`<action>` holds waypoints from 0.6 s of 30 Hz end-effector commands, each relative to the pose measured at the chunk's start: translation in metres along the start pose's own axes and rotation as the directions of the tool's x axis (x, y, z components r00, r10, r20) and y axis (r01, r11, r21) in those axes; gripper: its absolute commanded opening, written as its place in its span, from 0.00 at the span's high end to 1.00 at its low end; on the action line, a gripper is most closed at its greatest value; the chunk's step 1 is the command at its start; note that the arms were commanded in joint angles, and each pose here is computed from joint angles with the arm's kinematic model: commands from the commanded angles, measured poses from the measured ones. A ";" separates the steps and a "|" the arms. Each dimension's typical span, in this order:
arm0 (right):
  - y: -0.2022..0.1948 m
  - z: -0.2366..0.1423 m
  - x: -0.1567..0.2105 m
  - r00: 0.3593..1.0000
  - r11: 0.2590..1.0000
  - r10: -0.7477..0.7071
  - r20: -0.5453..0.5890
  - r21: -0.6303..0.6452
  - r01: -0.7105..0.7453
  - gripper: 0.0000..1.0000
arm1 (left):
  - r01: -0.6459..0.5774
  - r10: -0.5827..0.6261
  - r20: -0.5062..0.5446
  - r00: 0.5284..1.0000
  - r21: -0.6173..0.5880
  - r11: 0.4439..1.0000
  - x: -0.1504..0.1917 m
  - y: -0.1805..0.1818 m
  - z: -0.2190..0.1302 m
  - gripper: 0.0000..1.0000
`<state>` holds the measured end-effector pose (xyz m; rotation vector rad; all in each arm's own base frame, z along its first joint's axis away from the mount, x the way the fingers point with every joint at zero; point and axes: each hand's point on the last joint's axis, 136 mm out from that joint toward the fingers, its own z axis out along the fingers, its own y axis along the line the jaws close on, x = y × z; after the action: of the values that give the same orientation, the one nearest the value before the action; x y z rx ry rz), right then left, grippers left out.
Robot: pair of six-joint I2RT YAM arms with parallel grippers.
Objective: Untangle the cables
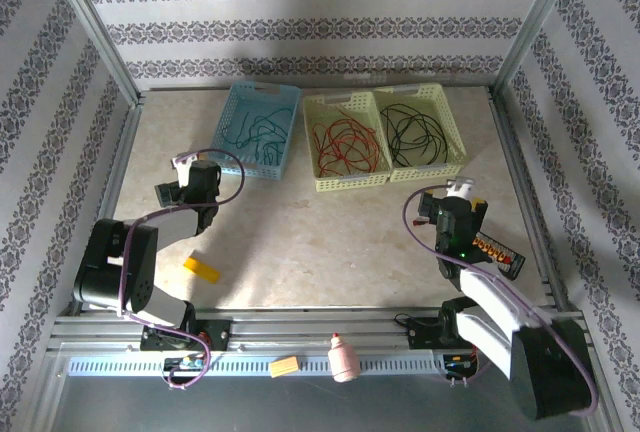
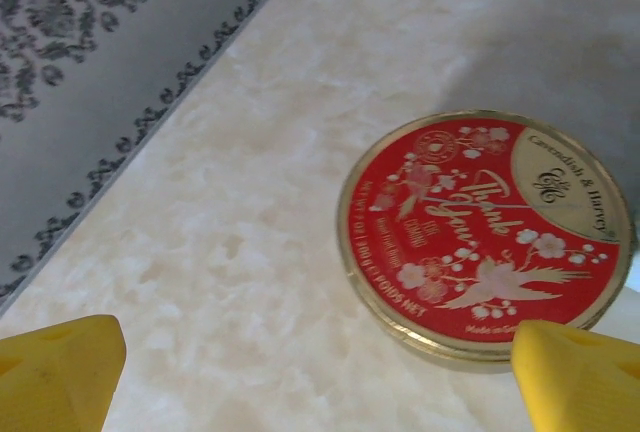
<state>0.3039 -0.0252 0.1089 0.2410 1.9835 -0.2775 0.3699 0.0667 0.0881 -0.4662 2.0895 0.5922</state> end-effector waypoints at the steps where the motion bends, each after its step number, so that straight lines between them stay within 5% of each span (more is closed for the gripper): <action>1: 0.009 0.012 -0.029 0.991 0.998 -0.053 0.120 -0.015 0.056 0.01 | 0.015 -0.018 0.134 0.991 0.026 1.000 -0.029 -0.005 0.003 0.01; 6: 0.040 0.033 -0.050 0.968 0.985 -0.096 0.233 -0.115 0.126 0.02 | 0.063 -0.071 0.164 0.984 0.057 0.996 -0.026 -0.002 0.007 0.01; 9: 0.080 0.035 -0.039 0.966 0.921 -0.118 0.230 -0.339 0.193 0.01 | 0.063 -0.084 0.179 0.980 0.119 0.991 -0.025 -0.006 0.005 0.01; 14: 0.069 0.045 -0.034 0.959 0.912 0.025 0.284 -0.400 0.095 0.02 | 0.034 -0.107 0.253 0.962 0.277 0.960 -0.024 -0.018 -0.010 0.01; 18: 0.078 0.057 -0.031 0.986 0.868 0.013 0.167 -0.491 0.072 0.01 | -0.024 -0.086 0.277 0.957 0.370 0.929 -0.019 -0.034 -0.017 0.01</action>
<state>0.3720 0.0076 0.0775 -0.0672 1.9150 0.0172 0.3723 0.0477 0.0781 -0.2806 1.9589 0.3252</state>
